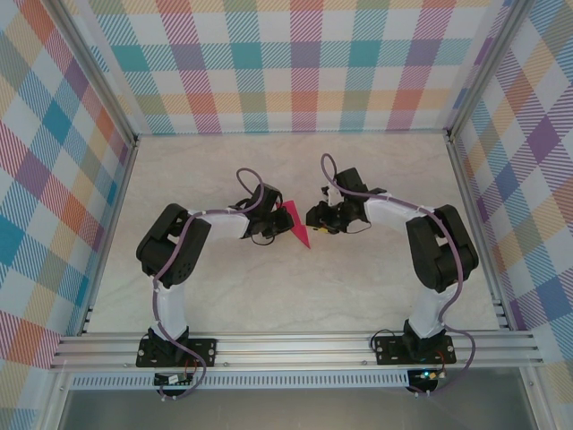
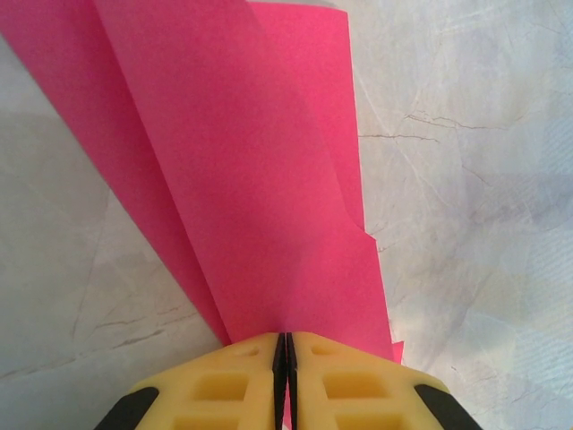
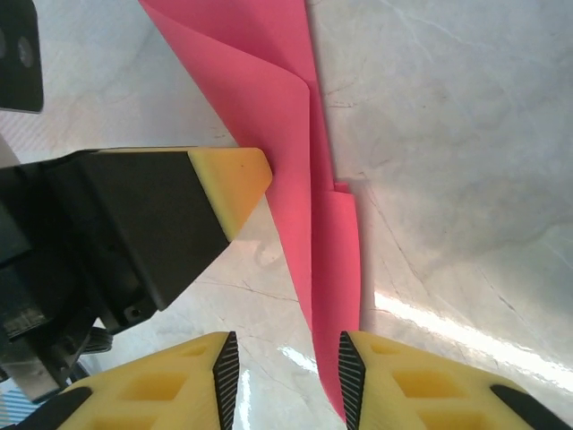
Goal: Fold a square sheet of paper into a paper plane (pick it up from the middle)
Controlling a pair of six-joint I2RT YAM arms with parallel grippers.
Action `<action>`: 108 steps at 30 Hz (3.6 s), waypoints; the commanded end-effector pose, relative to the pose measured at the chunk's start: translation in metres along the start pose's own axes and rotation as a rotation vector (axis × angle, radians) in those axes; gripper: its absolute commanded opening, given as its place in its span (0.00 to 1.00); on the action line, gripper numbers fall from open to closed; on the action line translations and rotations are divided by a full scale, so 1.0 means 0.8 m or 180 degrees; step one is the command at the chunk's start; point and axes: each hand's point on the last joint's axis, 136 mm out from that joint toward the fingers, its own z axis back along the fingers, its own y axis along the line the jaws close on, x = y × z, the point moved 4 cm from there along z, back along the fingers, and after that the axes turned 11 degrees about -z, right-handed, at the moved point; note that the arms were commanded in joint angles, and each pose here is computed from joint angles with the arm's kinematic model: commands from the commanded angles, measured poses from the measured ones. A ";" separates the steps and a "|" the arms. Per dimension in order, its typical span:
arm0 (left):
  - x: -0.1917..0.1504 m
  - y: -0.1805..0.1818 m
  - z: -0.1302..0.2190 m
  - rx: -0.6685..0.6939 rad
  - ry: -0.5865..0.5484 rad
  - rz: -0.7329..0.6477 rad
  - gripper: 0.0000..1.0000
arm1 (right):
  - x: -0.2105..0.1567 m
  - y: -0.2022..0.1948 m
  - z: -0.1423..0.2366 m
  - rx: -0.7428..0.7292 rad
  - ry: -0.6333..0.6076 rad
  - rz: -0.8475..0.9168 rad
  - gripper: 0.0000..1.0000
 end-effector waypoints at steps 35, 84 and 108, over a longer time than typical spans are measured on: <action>-0.031 0.042 -0.020 0.0671 0.0440 0.0213 0.12 | -0.018 0.008 -0.012 -0.0230 0.0051 0.0339 0.20; -0.037 0.053 -0.022 0.0867 0.0549 0.0206 0.12 | -0.061 -0.068 -0.046 -0.0864 0.0693 0.0073 0.04; -0.039 0.049 -0.030 0.0753 0.0581 0.0214 0.12 | -0.048 -0.008 -0.010 -0.0163 0.0374 0.0120 0.08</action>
